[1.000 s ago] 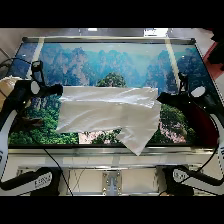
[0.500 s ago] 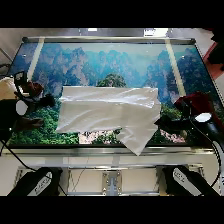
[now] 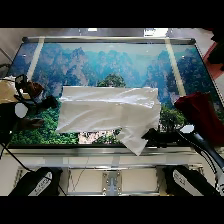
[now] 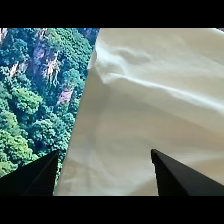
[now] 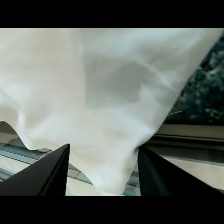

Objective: Fold the shirts.

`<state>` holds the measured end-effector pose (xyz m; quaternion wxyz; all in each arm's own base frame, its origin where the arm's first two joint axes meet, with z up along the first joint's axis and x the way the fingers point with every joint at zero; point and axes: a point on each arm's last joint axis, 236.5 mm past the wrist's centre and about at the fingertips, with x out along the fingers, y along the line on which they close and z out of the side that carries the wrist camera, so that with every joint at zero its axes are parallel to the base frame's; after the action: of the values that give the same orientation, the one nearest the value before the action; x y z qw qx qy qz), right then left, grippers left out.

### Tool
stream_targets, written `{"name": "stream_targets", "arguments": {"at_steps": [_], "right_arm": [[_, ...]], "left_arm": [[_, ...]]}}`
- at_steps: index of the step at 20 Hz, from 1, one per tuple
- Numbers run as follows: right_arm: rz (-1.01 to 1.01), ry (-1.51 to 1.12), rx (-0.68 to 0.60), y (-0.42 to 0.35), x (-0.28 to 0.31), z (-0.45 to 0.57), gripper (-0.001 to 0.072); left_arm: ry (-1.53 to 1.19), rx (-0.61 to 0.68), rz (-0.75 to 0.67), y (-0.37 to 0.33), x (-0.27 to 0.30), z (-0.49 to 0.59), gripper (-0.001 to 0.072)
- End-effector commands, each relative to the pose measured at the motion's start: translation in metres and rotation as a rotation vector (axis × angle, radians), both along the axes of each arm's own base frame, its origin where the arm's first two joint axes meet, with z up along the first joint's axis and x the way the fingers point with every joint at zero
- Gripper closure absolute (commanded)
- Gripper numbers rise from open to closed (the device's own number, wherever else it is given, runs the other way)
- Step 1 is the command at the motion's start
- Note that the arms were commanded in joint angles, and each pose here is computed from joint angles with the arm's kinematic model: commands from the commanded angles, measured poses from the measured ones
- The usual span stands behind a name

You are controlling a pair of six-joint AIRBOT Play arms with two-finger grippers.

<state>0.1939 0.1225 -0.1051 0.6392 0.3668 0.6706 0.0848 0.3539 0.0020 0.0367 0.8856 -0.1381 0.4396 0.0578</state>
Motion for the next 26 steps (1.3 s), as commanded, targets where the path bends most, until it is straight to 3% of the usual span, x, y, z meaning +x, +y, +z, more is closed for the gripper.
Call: {"name": "stream_targets", "arguments": {"at_steps": [1, 3, 4, 6, 8, 12, 14, 16, 18, 26], "right_arm": [[-0.042, -0.024, -0.036, -0.003, 0.009, -0.006, 0.0300], [-0.066, -0.059, -0.044, -0.006, 0.019, -0.006, 0.0633], [-0.065, -0.080, -0.029, -0.003, 0.023, -0.003, 0.0682], [-0.062, -0.121, 0.014, 0.005, 0.032, 0.008, 0.0683], [-0.051, -0.154, 0.018, 0.005, 0.041, 0.019, 0.0683], [-0.012, -0.273, -0.008, 0.002, 0.063, 0.045, 0.0682], [0.007, -0.316, -0.004, 0.003, 0.069, 0.052, 0.0682], [0.030, -0.336, -0.006, 0.004, 0.070, 0.053, 0.0682], [0.044, -0.348, -0.009, 0.004, 0.070, 0.053, 0.0682], [0.065, -0.371, -0.019, 0.003, 0.071, 0.053, 0.0682]], "left_arm": [[0.003, -0.001, -0.008, -0.001, -0.001, 0.000, 0.0074], [0.003, 0.010, -0.021, -0.001, -0.001, 0.000, 0.0074], [0.002, 0.013, -0.020, 0.000, -0.001, 0.000, 0.0074], [-0.034, 0.023, 0.015, 0.007, 0.005, 0.006, 0.0075], [-0.059, 0.070, 0.154, 0.036, 0.003, 0.015, 0.0103], [0.183, 0.217, 0.513, 0.105, -0.082, -0.018, 0.0116], [0.282, 0.108, 0.632, 0.102, -0.113, -0.058, 0.0118], [0.254, -0.179, 0.666, 0.065, -0.099, -0.087, 0.0128], [0.236, -0.372, 0.640, 0.038, -0.085, -0.098, 0.0229], [0.469, -0.520, 0.596, -0.006, -0.103, -0.136, 0.0230]]}}
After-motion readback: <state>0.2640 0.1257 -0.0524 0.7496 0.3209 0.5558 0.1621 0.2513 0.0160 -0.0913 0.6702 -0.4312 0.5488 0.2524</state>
